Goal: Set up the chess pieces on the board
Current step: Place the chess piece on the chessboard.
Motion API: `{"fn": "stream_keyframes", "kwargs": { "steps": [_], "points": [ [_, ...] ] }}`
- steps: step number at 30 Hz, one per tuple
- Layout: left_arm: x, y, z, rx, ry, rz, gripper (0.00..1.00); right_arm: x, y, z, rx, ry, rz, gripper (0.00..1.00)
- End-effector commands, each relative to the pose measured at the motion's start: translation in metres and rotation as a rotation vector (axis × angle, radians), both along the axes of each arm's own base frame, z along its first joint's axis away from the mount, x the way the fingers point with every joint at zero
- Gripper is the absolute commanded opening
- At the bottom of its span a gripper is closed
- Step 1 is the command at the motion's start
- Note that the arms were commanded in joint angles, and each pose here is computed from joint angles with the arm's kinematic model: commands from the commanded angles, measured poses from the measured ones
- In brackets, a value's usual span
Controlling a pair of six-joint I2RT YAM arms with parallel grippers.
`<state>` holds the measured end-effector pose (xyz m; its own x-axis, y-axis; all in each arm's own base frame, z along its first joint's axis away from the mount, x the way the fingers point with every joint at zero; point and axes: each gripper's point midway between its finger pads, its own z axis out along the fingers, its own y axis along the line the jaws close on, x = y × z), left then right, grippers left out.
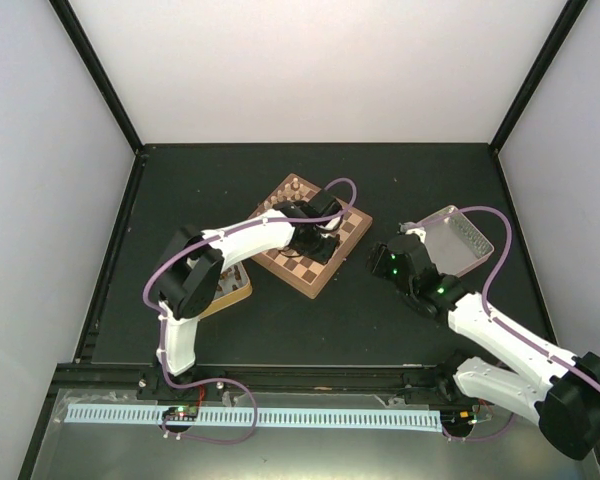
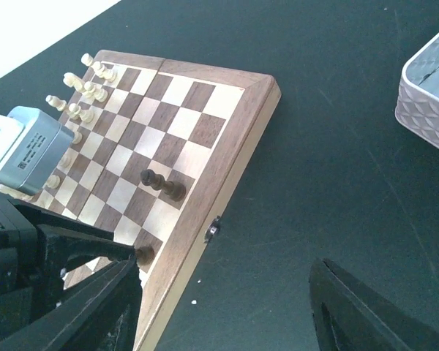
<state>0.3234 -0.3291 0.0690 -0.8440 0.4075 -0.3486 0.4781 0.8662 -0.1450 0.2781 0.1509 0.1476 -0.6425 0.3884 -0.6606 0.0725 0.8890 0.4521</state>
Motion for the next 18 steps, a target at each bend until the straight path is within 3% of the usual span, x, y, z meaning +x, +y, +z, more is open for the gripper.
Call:
{"fn": "stream_keyframes", "kwargs": {
  "steps": [1,7,18],
  "points": [
    [-0.001,-0.01,0.007,-0.017,0.013,-0.014,0.4,0.002,-0.006,0.007,0.004,-0.027,-0.031,0.63],
    [0.004,-0.018,0.034,-0.083,-0.026,-0.017,0.58,0.002,-0.006,0.007,0.002,-0.028,-0.028,0.64],
    [0.01,0.015,0.075,-0.108,-0.126,0.087,0.59,0.001,-0.008,0.011,0.005,-0.038,-0.036,0.64]
  ]
}}
